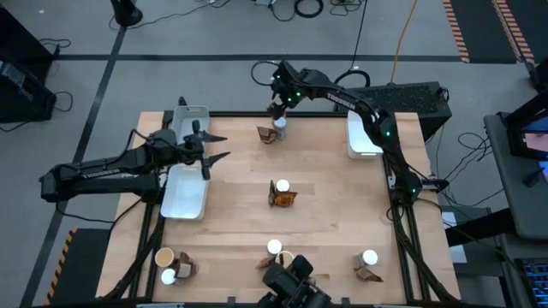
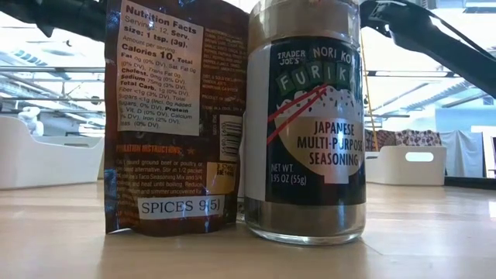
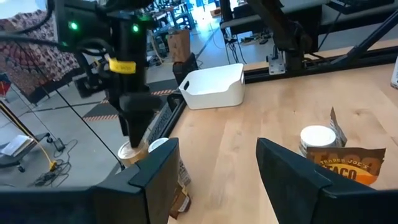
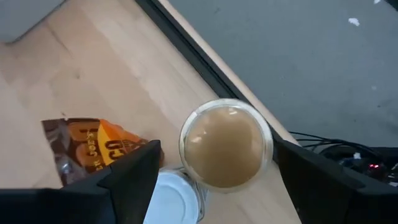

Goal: Sort spices by type
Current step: Put the top gold seasoning bottle into the right white bin

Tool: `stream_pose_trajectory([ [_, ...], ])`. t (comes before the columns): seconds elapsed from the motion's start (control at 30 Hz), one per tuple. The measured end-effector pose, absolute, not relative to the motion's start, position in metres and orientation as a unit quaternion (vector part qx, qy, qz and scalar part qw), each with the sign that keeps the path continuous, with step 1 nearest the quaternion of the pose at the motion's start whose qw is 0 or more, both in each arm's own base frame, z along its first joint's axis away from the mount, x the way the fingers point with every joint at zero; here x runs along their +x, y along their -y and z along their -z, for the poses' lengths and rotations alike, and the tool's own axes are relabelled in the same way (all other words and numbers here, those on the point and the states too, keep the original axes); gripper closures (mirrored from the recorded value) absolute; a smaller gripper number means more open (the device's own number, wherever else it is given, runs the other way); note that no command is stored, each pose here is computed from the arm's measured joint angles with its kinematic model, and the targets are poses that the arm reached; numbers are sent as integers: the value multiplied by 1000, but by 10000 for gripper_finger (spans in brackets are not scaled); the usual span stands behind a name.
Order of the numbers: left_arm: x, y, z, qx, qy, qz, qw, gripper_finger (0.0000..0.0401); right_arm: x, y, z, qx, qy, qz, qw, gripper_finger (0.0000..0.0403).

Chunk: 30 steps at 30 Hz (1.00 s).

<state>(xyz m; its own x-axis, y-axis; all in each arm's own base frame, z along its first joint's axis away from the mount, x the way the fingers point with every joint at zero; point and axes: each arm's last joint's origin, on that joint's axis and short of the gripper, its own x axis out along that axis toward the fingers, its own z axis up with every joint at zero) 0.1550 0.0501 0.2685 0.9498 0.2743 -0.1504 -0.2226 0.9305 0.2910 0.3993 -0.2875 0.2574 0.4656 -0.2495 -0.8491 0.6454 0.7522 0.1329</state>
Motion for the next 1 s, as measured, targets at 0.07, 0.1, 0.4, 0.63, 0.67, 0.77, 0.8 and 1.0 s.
stream_pose_trajectory([
  [0.07,155,-50,-268,143,-96,-126,977,183,402,285,-257,226,-439,270,827,99],
  [0.1,155,-50,-268,144,-97,-126,977,183,403,284,-258,224,-436,272,828,99],
  [0.4,155,-50,-268,144,-99,-126,977,183,406,281,-256,218,-435,290,824,99],
  [0.63,155,-50,-268,144,-99,-126,977,183,406,283,-253,207,-439,311,817,99],
  [0.67,155,-50,-268,144,-99,-126,977,183,406,284,-252,208,-441,311,816,99],
  [0.77,155,-50,-268,144,-99,-126,977,183,407,284,-248,210,-443,311,814,99],
  [0.8,155,-50,-268,144,-99,-126,977,183,408,284,-248,210,-442,310,815,99],
  [1.0,155,-50,-267,144,-102,-125,976,182,412,287,-229,215,-460,308,805,99],
])
